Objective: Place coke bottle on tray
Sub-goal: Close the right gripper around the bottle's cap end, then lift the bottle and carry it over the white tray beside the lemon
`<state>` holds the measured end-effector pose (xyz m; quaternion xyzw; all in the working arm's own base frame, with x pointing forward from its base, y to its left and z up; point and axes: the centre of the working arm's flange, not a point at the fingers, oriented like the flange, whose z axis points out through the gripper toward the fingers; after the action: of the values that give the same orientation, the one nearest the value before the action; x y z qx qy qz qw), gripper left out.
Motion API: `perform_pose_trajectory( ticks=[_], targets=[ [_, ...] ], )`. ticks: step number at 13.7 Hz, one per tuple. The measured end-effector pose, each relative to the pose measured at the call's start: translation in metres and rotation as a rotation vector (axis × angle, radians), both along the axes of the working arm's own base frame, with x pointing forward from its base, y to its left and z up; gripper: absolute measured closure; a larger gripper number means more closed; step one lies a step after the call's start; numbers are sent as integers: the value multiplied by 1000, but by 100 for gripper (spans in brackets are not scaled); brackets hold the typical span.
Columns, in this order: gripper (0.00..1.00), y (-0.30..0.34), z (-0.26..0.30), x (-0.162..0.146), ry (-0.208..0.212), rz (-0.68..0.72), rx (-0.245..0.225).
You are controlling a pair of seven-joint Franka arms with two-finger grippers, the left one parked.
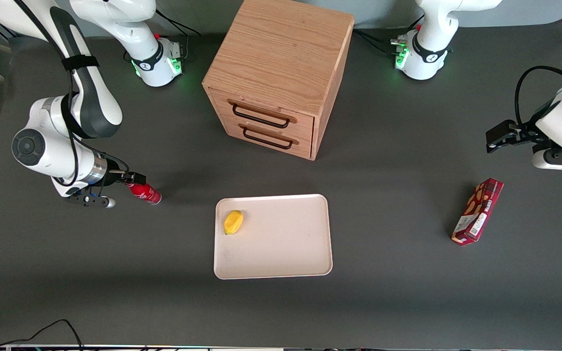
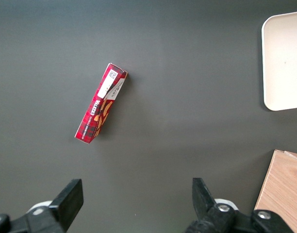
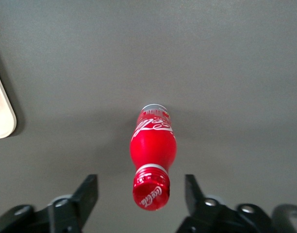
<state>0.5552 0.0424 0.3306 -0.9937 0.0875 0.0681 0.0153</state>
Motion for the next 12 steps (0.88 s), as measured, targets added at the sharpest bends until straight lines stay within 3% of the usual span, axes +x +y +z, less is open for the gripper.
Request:
perform_pose_trajectory(
  ticks=[4,8,12],
  targets=[
    [69,0,-1,0,-1,-1,1],
    [69,4,11,3,-27,8,2],
    [69,36,123,30,-112,60,17]
  ],
)
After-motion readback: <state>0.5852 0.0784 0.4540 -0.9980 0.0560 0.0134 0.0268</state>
